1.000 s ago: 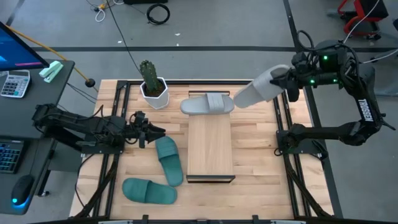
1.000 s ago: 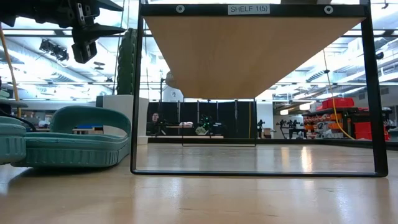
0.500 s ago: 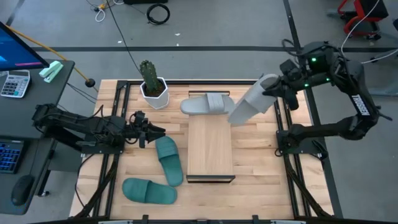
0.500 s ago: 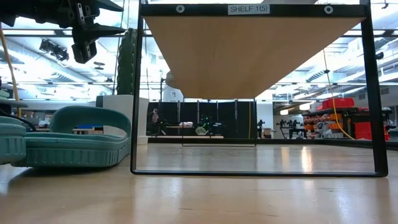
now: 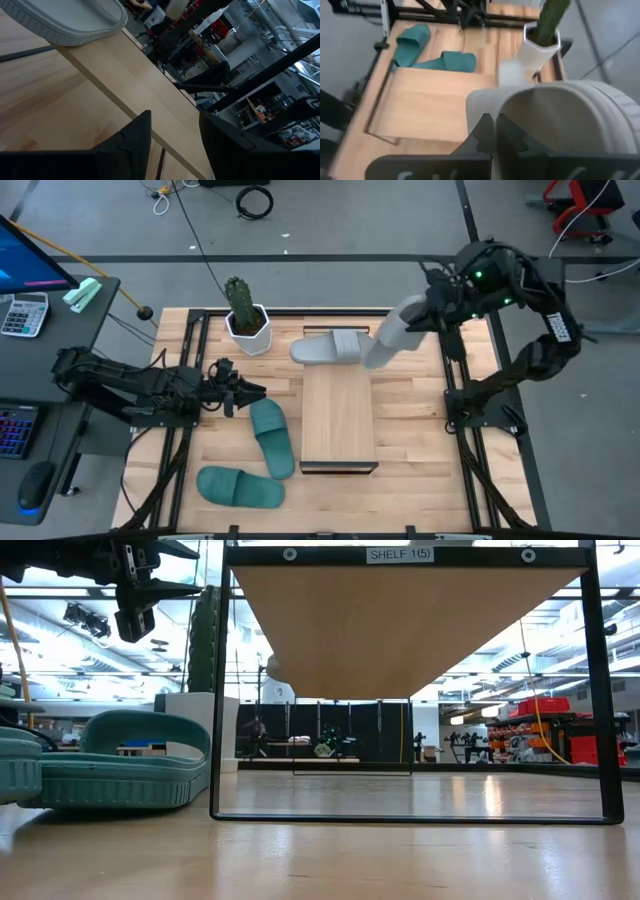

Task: Pick and place slides into the shelf
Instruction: Put the gray slide on the shelf

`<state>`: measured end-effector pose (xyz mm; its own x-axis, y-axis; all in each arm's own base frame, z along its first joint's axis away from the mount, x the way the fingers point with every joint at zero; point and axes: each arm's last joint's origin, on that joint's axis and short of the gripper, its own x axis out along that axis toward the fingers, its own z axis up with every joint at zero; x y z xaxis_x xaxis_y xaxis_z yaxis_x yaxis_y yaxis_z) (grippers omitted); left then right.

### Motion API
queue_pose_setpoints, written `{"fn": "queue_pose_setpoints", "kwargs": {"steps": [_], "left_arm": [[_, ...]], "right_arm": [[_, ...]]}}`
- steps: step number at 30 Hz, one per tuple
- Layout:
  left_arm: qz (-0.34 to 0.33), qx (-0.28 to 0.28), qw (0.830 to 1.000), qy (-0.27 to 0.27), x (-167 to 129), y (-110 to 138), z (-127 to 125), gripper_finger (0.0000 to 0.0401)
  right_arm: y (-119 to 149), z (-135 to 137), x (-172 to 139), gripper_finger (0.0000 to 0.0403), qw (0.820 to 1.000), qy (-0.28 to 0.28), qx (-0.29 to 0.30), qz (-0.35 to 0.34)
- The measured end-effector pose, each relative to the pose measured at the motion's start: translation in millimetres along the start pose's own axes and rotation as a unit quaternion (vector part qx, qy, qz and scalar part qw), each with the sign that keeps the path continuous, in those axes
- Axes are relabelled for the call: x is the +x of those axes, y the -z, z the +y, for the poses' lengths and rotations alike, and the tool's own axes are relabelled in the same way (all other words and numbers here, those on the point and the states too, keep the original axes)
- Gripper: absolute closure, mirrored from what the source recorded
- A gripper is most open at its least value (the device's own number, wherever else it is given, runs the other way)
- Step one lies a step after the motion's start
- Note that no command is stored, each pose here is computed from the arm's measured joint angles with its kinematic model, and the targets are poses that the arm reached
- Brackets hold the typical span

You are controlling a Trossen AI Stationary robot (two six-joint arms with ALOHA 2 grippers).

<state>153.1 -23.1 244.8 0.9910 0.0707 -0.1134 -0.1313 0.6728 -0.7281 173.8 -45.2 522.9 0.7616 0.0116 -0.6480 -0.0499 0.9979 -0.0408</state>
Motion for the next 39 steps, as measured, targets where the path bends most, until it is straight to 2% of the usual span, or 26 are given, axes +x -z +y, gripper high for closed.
{"fn": "queue_pose_setpoints", "kwargs": {"steps": [5,10,17,22,28,33,39], "left_arm": [[0.000,0.002,1.000,0.000,0.0,0.0,0.0,0.0229],[0.000,0.004,1.000,0.000,0.0,0.0,0.0,0.0229],[-0.001,0.001,1.000,0.001,0.0,-0.2,-0.3,0.0229],[-0.001,0.001,1.000,0.002,0.0,-0.2,-0.3,0.0229],[-0.001,0.004,1.000,0.002,0.0,-0.3,-0.3,0.0229],[-0.001,0.005,1.000,0.002,0.0,-0.2,-0.3,0.0229],[-0.002,0.003,1.000,0.002,0.0,-0.4,-0.4,0.0229]], "right_arm": [[-7.6,17.8,16.6,0.0396,0.994,0.034,-0.096,0.040],[-13.6,34.7,29.1,0.0396,0.983,0.037,-0.171,0.054],[-17.0,53.8,36.5,0.0396,0.968,0.033,-0.240,0.062],[-17.4,68.7,36.1,0.0396,0.954,0.049,-0.287,0.064],[-17.1,83.7,33.3,0.0396,0.940,0.087,-0.324,0.066],[-11.3,92.4,37.3,0.0396,0.935,0.073,-0.338,0.075],[10.6,99.9,46.9,0.0396,0.934,0.038,-0.336,0.113]]}}
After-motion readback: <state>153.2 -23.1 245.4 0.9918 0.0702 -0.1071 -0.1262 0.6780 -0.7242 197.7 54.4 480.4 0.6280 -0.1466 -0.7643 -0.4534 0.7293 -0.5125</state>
